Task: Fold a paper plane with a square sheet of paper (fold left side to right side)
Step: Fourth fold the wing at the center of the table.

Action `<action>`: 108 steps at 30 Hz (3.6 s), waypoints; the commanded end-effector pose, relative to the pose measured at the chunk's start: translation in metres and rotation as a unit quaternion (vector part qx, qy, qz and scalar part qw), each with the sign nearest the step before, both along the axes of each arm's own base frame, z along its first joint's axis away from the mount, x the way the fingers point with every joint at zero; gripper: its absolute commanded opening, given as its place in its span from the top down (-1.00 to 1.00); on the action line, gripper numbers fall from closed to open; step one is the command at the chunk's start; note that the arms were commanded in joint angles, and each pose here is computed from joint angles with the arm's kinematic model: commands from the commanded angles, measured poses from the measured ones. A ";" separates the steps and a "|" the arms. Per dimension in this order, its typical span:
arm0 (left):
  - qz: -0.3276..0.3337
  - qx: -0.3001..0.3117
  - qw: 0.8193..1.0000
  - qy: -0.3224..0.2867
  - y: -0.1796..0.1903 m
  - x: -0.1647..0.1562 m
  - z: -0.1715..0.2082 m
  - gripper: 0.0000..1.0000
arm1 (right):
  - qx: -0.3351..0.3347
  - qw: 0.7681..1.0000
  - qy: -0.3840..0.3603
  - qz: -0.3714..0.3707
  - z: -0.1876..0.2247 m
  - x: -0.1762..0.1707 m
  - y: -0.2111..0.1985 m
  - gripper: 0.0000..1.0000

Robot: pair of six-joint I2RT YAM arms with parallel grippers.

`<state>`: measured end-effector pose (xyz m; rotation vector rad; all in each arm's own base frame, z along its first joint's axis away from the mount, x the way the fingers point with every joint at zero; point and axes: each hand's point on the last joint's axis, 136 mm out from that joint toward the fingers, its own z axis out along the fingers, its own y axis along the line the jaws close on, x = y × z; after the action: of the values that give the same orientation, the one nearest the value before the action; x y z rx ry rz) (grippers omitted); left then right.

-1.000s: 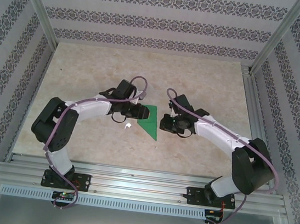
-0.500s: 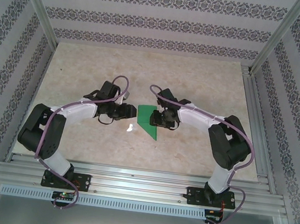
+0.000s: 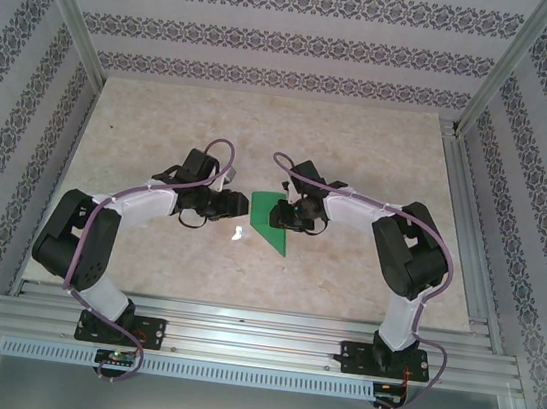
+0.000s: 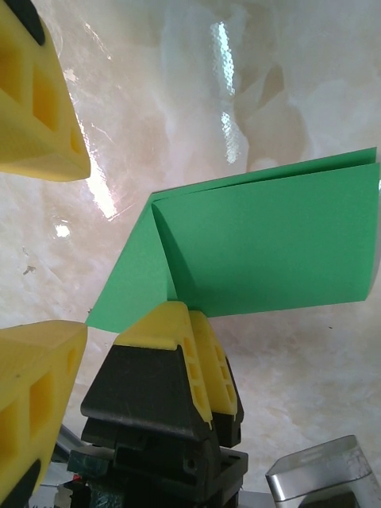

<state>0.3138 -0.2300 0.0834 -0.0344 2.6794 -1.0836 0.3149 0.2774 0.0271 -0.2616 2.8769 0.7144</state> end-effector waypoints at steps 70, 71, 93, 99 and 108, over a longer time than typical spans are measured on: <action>0.017 -0.047 0.995 0.085 -0.065 0.018 -0.023 1.00 | -0.100 0.963 -0.225 0.113 0.034 -0.023 0.016 0.28; 0.019 -0.047 0.995 0.085 -0.065 0.019 -0.023 1.00 | -0.106 0.962 -0.225 0.115 0.030 -0.022 0.016 0.28; 0.015 -0.047 0.995 0.086 -0.067 0.019 -0.017 1.00 | -0.178 0.948 -0.237 0.117 -0.003 -0.012 0.006 0.54; 0.014 -0.046 0.995 0.084 -0.067 0.021 -0.015 1.00 | -0.172 0.948 -0.246 0.110 0.005 -0.011 0.003 0.79; 0.009 -0.046 0.997 0.060 -0.062 0.024 0.003 0.40 | -0.150 0.951 -0.238 0.128 0.011 -0.013 0.005 1.00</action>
<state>0.3344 -0.2923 0.0616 -0.1957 2.7738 -1.2343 0.2989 0.2801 0.0270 -0.7301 2.5160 0.1628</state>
